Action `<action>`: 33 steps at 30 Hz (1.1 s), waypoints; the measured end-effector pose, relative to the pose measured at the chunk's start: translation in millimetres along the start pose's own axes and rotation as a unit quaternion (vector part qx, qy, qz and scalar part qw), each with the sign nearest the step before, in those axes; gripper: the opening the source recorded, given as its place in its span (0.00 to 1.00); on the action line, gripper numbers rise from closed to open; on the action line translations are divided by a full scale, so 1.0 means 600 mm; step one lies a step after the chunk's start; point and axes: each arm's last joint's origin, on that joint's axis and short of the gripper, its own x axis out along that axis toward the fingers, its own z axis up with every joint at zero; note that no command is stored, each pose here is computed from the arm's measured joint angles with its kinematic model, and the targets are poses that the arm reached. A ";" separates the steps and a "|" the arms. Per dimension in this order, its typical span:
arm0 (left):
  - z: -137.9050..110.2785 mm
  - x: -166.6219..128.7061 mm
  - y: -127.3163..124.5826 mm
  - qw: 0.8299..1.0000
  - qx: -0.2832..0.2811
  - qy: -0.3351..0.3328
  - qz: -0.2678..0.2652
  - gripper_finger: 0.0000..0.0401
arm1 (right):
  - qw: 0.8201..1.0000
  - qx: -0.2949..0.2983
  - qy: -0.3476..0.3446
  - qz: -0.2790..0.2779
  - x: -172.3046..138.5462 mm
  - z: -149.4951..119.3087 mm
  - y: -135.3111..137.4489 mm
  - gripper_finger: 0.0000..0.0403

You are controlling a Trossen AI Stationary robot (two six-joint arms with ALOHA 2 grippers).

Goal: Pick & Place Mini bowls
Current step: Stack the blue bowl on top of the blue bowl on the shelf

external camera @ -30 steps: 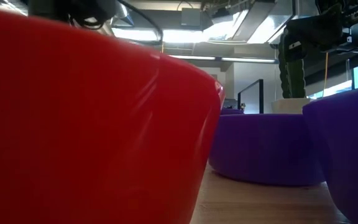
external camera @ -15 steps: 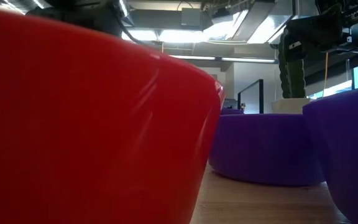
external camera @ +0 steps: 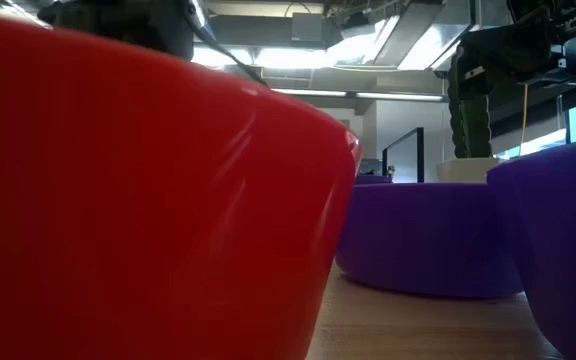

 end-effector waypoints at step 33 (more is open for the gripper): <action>-0.205 -0.063 0.014 0.751 -0.154 -0.634 0.102 0.01 | 1.000 -0.001 0.001 0.000 0.000 0.000 0.000 0.02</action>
